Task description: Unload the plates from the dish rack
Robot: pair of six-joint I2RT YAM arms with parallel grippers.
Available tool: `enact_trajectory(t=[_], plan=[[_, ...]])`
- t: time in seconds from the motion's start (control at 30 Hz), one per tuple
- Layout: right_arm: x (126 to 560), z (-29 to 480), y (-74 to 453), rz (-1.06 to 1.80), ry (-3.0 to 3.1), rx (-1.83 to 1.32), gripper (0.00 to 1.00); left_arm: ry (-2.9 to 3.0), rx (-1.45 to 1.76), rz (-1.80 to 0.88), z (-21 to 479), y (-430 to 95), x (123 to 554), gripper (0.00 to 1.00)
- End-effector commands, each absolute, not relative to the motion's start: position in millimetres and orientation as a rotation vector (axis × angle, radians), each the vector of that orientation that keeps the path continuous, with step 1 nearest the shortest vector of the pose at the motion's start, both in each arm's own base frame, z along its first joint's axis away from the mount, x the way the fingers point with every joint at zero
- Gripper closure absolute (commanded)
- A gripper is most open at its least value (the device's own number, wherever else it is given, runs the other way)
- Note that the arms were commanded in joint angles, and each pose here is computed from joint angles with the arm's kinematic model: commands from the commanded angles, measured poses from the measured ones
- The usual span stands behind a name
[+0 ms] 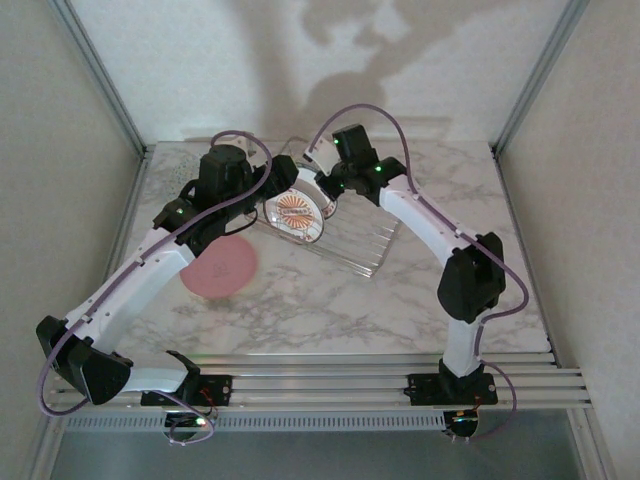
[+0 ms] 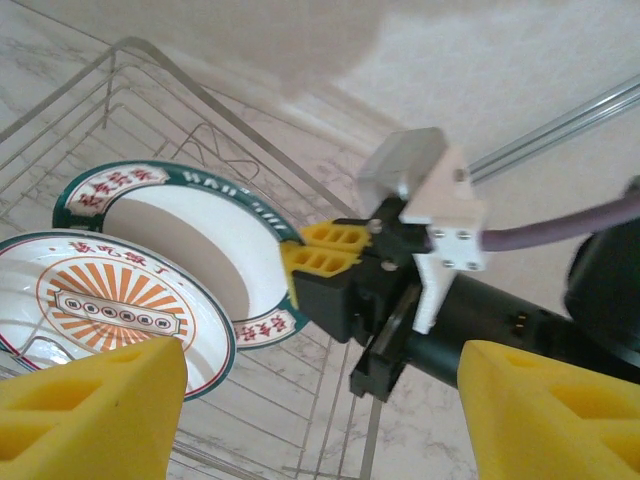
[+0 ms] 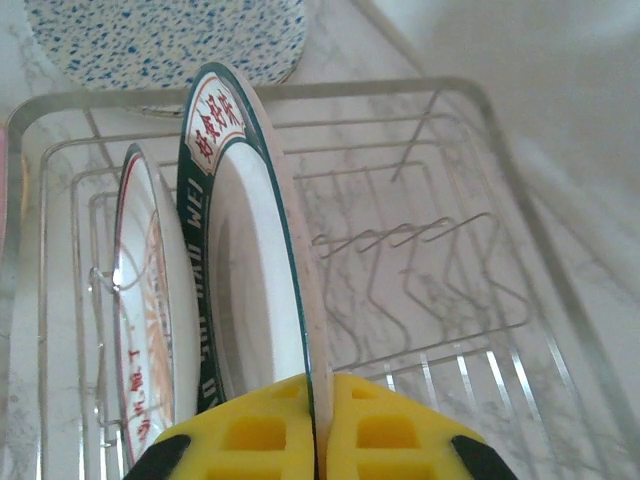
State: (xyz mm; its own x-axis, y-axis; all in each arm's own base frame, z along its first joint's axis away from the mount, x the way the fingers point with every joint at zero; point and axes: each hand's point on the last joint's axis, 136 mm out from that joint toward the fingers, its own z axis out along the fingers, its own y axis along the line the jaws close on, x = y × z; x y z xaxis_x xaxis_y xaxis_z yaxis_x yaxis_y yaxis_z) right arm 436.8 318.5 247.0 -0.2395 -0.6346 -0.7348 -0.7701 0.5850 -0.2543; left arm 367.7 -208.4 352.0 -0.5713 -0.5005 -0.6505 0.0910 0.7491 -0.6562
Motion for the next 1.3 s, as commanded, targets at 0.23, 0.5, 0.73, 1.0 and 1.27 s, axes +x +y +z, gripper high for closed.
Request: enact_trajectory(t=[0.23,0.5,0.73,1.0,1.27], plan=[[459.2,347.8,266.7,0.025,1.782,-0.909,1.00,1.984,-0.303,-0.854,369.6,-212.1,370.6,0.28],[458.2,399.7,215.4,0.183,1.807,-0.624,1.00,2.011,-0.250,-0.977,366.1,-236.6,382.5,0.26],[446.7,413.4,194.7,0.536,1.866,-0.394,1.00,2.054,-0.236,-1.208,355.2,-261.5,400.1,0.25],[437.4,431.2,204.8,0.969,1.867,-0.258,1.00,2.054,-0.211,-1.370,350.0,-278.8,412.7,0.23],[428.2,426.3,217.7,1.129,1.909,-0.247,1.00,2.056,-0.244,-1.370,343.6,-274.9,419.7,0.30]])
